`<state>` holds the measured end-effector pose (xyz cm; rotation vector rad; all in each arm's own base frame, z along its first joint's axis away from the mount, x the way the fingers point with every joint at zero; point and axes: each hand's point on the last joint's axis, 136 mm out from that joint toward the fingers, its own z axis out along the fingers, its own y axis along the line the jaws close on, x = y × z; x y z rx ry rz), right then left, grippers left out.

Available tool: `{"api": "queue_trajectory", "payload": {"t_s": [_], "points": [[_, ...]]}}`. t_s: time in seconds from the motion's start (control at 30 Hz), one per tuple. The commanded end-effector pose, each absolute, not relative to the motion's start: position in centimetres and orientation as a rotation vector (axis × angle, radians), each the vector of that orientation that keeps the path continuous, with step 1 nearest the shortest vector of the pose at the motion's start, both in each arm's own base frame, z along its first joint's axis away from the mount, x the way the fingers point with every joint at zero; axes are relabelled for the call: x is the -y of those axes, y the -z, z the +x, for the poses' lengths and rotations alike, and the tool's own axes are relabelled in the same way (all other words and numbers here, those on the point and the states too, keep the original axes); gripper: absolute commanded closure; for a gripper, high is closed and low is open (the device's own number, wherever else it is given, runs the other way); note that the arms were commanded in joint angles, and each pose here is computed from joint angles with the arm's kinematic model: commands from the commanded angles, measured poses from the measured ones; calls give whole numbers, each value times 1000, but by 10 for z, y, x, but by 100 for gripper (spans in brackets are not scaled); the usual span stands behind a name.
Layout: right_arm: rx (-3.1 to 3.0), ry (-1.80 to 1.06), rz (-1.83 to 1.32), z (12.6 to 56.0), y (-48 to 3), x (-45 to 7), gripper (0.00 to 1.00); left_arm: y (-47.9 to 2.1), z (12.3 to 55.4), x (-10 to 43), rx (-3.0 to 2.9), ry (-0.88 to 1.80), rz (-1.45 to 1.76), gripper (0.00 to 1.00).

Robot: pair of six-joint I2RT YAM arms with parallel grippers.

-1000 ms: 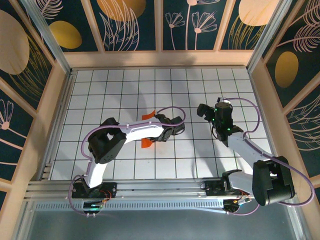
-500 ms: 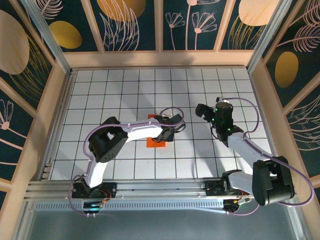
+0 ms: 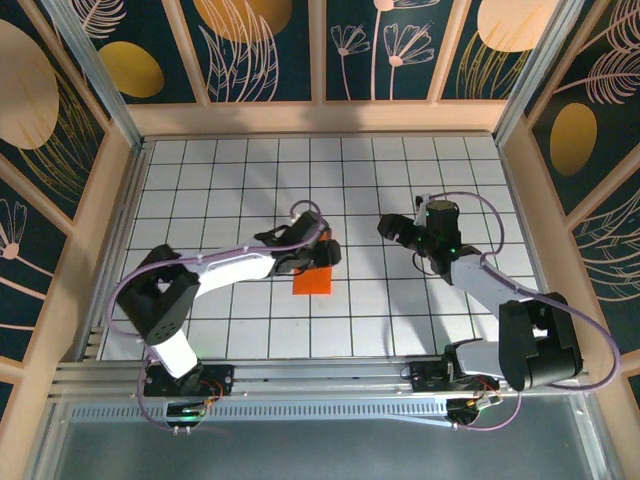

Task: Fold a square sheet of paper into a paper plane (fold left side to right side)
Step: Turn over the paper at the center of the table, then third fold the triangle at the center of the table.

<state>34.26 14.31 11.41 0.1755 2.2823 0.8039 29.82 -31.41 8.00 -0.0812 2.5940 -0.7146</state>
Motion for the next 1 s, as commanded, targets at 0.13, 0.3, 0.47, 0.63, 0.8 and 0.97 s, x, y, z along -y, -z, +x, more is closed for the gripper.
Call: {"api": "queue_trajectory", "payload": {"t_s": [0.13, 0.3, 0.47, 0.63, 0.8, 0.97], "points": [[-2414, -1184, 67, 321, -102, -220, 49, -114, 321, 278, -2378, 1043, -219, 41], [-2477, -1281, 13, 309, -86, -263, 72, -111, 327, 241, -2281, 1163, -371, 40], [-2528, -1294, -9, 308, -72, -284, 98, -97, 323, 219, -2283, 1126, -444, 41], [-2571, -1278, -41, 308, -62, -297, 100, -85, 318, 216, -2327, 1079, -436, 43], [-2605, -1248, -52, 306, -50, -303, 100, -80, 317, 214, -2341, 1066, -437, 44], [-2637, -1223, -61, 303, -38, -305, 100, -77, 316, 213, -2353, 1055, -438, 44]]}}
